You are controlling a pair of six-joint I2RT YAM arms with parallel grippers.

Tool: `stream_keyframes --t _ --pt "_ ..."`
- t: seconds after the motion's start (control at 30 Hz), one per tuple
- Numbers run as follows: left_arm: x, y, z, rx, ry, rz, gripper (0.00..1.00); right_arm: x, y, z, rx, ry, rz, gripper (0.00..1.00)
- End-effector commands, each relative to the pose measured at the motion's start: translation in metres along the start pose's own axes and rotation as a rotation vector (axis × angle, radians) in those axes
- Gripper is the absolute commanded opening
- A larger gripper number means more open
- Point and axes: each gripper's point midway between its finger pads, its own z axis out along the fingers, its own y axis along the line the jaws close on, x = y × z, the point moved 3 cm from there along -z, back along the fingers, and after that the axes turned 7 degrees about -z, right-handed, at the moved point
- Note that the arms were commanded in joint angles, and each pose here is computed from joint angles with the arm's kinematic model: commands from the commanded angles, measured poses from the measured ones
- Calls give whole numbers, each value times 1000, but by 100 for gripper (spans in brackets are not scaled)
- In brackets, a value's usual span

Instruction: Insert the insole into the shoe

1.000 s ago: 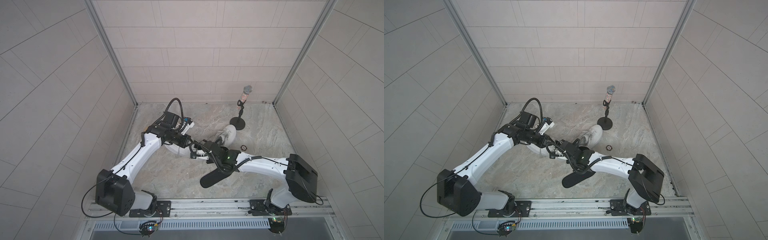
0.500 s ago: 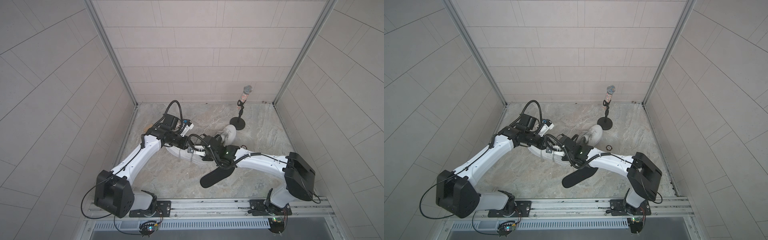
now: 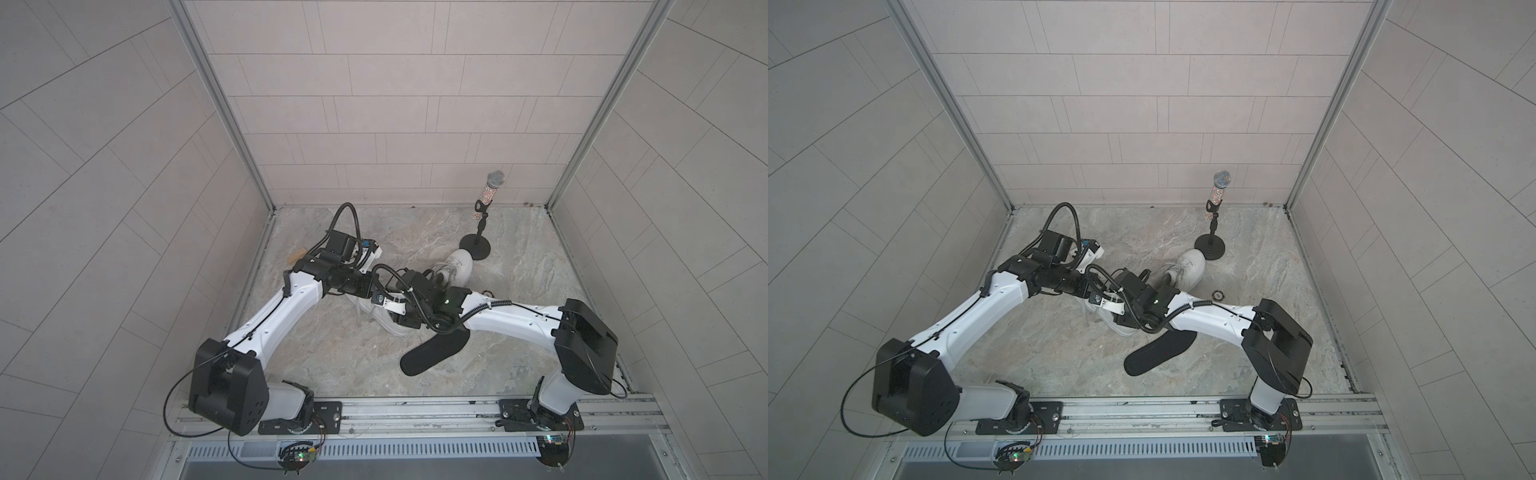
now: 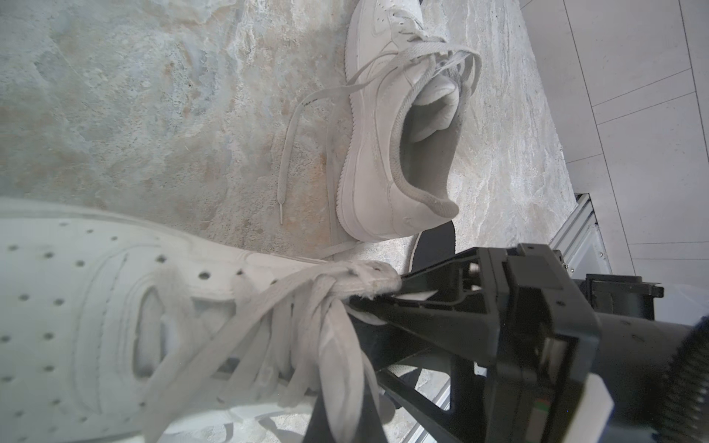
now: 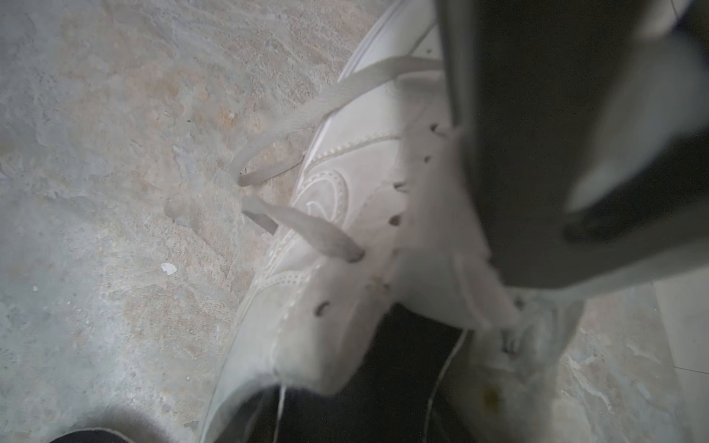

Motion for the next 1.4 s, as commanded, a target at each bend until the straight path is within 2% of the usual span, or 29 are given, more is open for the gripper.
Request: stream_keyframes --t 0.0,0.1,0.23,0.4,0.6,0.73,0.93,1.0,1.1,1.23,1.37 --pt "-20 -11 -1 48 -110 17 0 -36 -6 -14 -41 -143 68 60" --pt "-20 -7 0 26 -119 10 0 -33 -15 -21 -63 -141 157 64" --pt "-21 -2 0 -12 -121 8 0 -34 -25 -45 -141 -198 309 68" --pt "-22 2 1 -35 -132 -2 0 -29 -29 -60 -203 -224 489 68" --pt "-23 8 3 -68 -150 -18 0 4 -66 -63 -95 -141 760 58" --pt "-24 10 2 -81 -156 -19 0 19 -67 -62 -66 -31 759 55" --pt "-25 12 2 -94 -159 -24 0 26 -44 -50 -190 49 741 50" --pt "-24 11 3 -93 -157 -24 0 31 -40 -45 -190 86 740 50" --pt "-25 11 2 -92 -162 -24 0 33 -36 -38 -208 121 746 41" --pt "-25 10 0 -96 -173 -22 0 25 -33 -30 -244 128 772 18" --pt "-23 11 -1 -109 -184 -23 0 10 -33 -23 -274 102 849 8"
